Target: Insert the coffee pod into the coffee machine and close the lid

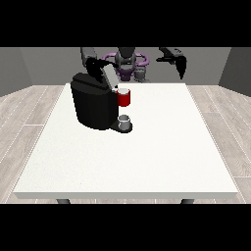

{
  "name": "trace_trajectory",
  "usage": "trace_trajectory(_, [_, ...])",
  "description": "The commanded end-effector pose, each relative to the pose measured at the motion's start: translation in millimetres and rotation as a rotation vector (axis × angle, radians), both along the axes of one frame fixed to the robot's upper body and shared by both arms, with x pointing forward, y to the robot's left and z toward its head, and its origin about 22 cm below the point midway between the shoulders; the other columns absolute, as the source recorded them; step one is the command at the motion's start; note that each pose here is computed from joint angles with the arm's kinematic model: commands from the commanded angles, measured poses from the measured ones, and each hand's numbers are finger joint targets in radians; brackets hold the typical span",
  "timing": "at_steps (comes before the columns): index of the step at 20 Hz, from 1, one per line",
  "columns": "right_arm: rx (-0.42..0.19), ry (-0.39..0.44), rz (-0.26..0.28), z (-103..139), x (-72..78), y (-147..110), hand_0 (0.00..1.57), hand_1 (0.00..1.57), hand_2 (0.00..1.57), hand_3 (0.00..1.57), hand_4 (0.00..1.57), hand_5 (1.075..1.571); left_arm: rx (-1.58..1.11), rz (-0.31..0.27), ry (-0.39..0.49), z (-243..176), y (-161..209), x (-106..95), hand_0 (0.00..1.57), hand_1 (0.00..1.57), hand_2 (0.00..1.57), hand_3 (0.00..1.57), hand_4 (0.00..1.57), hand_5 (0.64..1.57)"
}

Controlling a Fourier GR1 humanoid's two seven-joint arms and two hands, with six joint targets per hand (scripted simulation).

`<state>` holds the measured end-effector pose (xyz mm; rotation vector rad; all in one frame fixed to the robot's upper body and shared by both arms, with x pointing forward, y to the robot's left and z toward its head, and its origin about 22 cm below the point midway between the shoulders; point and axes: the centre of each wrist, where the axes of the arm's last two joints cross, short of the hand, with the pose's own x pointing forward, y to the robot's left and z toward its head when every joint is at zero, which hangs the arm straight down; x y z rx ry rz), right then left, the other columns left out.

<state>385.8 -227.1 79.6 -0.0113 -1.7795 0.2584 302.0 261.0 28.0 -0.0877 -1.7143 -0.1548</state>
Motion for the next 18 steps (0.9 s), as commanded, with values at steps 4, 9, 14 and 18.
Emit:
trace_trajectory(4, [-0.029,0.037,0.063,0.8,5.0,40.1,0.00,0.00,0.00,0.00,0.00,1.571,-0.004,0.051,0.012,-7.3,3.7,6.5,0.00,0.00,0.00,0.00,0.00,1.571])
trace_trajectory(9, [-0.056,0.066,0.089,-6.0,4.9,31.0,0.00,0.00,0.00,0.00,0.15,1.571,-0.001,0.066,0.052,-6.6,8.8,0.2,0.00,0.00,0.00,0.00,0.02,1.571])
trace_trajectory(14, [-0.123,0.017,0.064,22.8,15.6,41.9,0.00,0.00,0.00,0.00,0.21,1.571,0.022,0.018,0.057,-7.2,12.7,-1.7,0.00,0.00,0.00,0.00,0.17,1.571])
trace_trajectory(18, [-0.149,-0.017,0.070,30.1,15.0,46.2,0.00,0.00,0.00,0.00,0.12,1.571,0.006,-0.002,0.031,-19.6,-9.0,-4.6,0.00,0.00,0.00,0.00,0.14,1.571])
